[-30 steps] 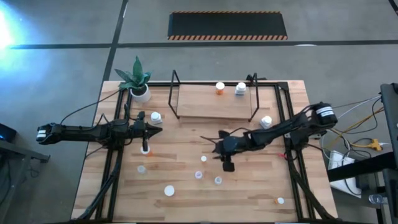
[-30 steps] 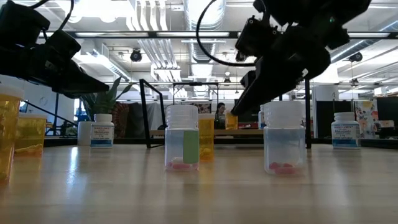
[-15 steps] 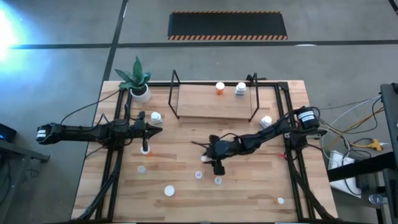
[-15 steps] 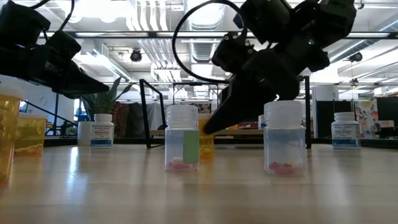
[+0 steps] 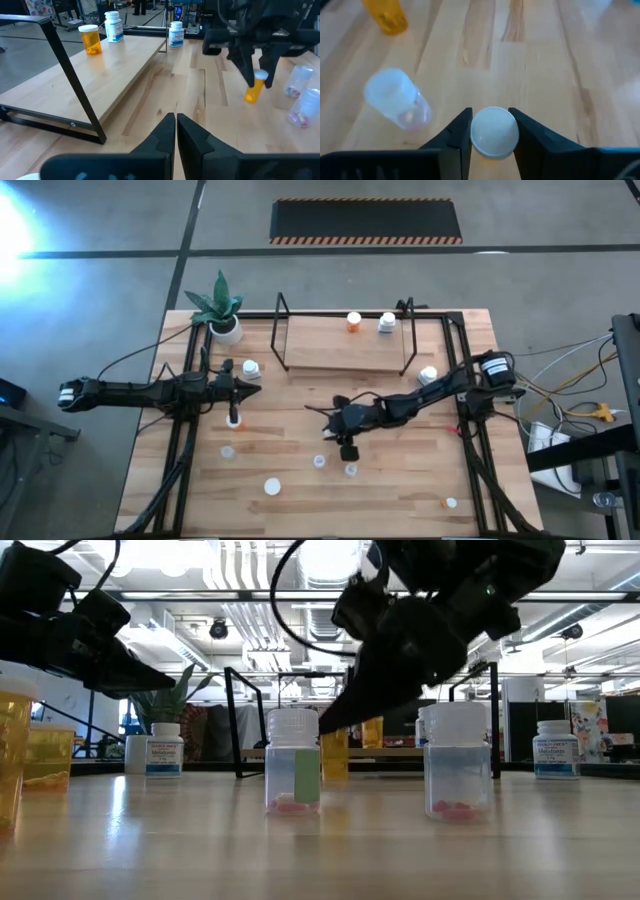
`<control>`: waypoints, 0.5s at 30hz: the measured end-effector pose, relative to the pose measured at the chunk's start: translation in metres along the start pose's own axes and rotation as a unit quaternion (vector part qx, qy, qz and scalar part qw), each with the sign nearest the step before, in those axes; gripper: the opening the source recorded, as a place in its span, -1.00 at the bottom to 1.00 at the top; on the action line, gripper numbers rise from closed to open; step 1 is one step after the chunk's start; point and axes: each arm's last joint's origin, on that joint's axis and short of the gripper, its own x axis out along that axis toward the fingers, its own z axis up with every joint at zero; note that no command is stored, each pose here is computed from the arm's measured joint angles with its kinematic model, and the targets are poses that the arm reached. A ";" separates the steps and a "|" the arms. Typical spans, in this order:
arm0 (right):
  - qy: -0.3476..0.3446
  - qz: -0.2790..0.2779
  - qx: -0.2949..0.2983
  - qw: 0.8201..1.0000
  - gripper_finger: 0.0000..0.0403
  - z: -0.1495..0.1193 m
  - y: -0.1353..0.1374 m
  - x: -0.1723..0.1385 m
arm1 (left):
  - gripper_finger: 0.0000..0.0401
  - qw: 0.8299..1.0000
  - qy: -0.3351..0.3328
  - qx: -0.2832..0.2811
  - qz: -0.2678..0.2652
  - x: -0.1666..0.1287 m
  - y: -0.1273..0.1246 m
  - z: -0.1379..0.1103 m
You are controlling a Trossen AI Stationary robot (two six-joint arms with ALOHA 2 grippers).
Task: Pick and place medicine bottles onto shelf by color
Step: Put the top small orange medicine bottle on the shelf
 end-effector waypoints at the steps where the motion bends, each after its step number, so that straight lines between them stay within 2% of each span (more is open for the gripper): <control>1: -0.006 -0.001 0.001 1.000 -0.51 0.004 -0.001 -0.002 | -1.00 1.000 0.000 0.000 0.000 0.000 0.000 0.000; 3: -0.017 -0.008 0.003 1.000 -0.50 0.011 -0.003 -0.005 | -1.00 1.000 0.001 0.000 0.000 0.000 0.000 0.000; 8: -0.061 -0.079 0.003 0.995 -0.45 0.043 -0.027 -0.010 | -1.00 1.000 0.002 0.000 0.000 0.000 0.000 0.000; 15: -0.068 -0.159 -0.015 0.985 -0.49 0.090 -0.097 -0.028 | -1.00 1.000 0.005 0.001 0.000 0.001 0.000 -0.001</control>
